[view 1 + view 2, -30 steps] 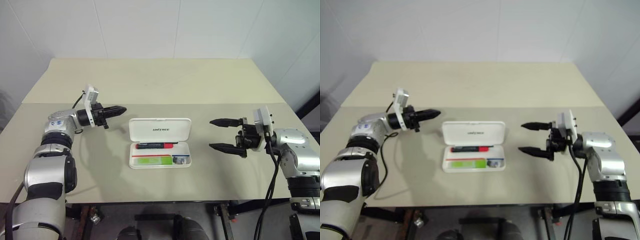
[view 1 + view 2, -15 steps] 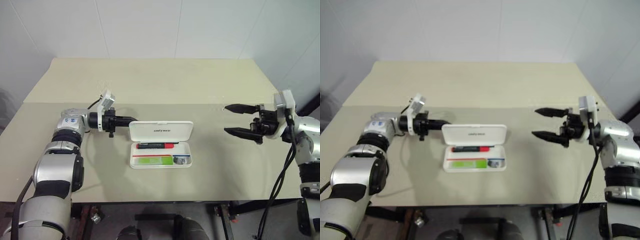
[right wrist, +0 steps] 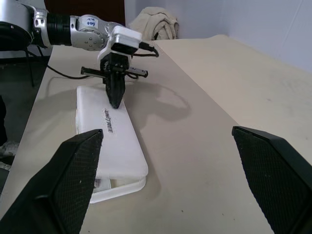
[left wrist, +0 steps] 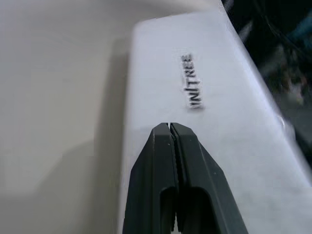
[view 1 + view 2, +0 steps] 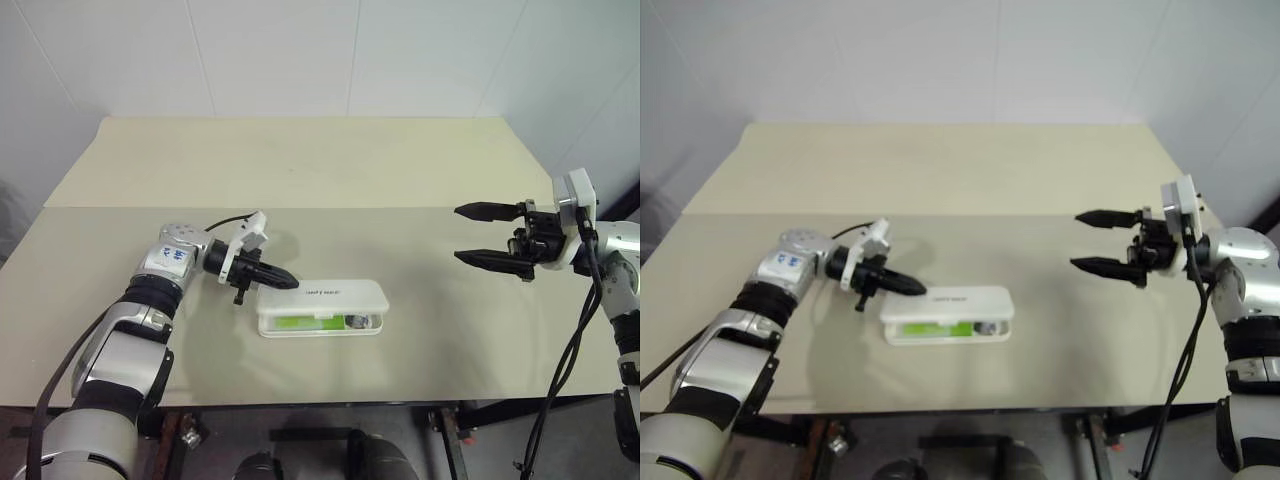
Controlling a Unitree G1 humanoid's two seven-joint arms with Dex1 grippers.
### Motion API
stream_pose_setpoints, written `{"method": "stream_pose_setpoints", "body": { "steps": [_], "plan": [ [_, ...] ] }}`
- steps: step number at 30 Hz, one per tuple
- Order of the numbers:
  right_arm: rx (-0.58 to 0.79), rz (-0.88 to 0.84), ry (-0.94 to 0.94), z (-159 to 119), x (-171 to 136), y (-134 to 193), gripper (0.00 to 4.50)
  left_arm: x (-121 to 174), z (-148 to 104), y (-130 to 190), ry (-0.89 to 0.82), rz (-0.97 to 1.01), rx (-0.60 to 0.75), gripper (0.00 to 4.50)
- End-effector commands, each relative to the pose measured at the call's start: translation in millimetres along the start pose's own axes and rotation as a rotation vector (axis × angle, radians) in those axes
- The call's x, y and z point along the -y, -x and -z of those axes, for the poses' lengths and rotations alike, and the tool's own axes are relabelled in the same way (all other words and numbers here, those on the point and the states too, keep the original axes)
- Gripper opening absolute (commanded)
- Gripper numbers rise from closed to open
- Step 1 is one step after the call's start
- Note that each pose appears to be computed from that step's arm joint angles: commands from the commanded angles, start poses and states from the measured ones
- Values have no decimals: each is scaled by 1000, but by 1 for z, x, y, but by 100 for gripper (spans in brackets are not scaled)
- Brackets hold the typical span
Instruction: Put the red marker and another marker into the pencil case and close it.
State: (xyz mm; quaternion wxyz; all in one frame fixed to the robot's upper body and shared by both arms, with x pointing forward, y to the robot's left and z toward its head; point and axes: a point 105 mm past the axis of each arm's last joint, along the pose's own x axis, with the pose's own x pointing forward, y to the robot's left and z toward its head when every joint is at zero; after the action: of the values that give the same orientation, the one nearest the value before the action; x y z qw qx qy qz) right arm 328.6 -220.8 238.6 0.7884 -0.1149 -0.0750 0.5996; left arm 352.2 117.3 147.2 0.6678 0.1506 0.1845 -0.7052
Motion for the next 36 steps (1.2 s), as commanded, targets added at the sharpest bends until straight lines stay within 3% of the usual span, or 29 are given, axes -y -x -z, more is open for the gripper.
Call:
{"method": "stream_pose_setpoints", "body": {
  "steps": [1, 14, 19, 23, 26, 31, 34, 36],
  "plan": [
    [18, -74, 43, -9, -10, 5, 450, 23, 8, -12, -30, 179, -47, 3],
    [37, -142, -8, -2, -29, -2, 450, 21, 34, -11, -48, 200, -254, 3],
    [39, -136, 6, -1, -26, -5, 450, 18, 36, -9, -53, 187, -258, 3],
    [42, -121, 22, -2, -24, -5, 450, 4, 19, -9, -50, 33, -117, 3],
    [46, -108, 19, 0, -25, -5, 450, -2, -5, 0, -48, -83, 83, 3],
    [55, -80, 17, 2, -22, -8, 450, 13, -27, 18, -133, -171, 295, 3],
    [57, -69, 20, 1, -18, -12, 450, 28, -25, 24, -130, -181, 343, 57],
    [60, -61, 24, 0, -15, -15, 450, 39, -18, 30, -124, -176, 340, 120]
  ]
}}
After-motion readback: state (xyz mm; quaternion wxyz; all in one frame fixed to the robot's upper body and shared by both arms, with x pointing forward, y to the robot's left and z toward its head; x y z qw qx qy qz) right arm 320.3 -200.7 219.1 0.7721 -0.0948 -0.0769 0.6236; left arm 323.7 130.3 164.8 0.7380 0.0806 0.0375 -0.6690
